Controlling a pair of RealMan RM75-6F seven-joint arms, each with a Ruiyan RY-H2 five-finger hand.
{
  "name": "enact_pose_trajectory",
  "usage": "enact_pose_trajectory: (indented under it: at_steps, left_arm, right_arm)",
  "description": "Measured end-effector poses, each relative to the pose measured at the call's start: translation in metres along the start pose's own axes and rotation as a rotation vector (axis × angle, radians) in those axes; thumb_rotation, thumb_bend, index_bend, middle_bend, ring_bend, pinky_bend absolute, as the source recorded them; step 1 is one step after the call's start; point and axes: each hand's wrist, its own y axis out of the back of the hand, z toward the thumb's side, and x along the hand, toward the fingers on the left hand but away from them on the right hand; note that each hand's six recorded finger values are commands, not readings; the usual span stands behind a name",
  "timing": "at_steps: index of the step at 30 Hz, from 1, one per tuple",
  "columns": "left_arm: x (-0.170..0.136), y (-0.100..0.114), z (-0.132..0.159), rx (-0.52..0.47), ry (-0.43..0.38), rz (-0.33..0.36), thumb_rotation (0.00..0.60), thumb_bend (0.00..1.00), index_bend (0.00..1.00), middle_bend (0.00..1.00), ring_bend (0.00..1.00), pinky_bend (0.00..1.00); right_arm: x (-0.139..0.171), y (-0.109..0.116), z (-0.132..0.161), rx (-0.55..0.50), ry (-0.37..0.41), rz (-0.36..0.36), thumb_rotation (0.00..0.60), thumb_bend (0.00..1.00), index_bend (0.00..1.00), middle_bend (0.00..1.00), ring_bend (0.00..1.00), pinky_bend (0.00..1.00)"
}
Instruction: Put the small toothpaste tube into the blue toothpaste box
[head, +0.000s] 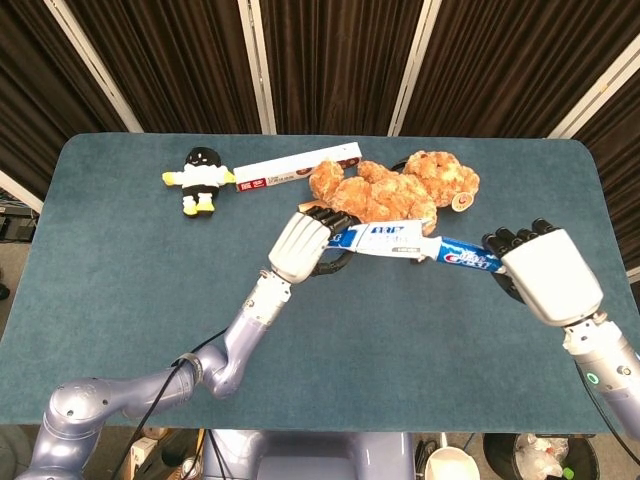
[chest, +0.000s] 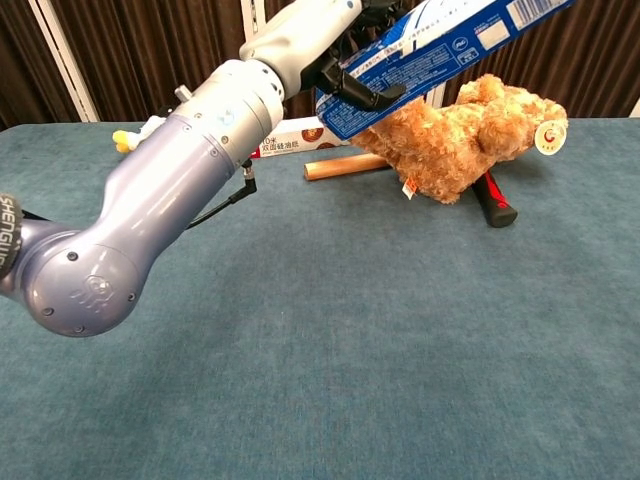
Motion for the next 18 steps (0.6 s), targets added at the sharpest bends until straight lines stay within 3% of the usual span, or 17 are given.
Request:
enact_pose_trajectory:
  at_steps: [18]
  left_arm:
    - [-0.006,-0.007,-0.004,0.014,0.010,-0.036,0.600,0.44,0.35,0.48,0.44,0.44]
  right_arm:
    - [-0.015,-0.012,0.018,0.037,0.058,0.027,0.600,0.36,0.71,0.74,0.73,0.59]
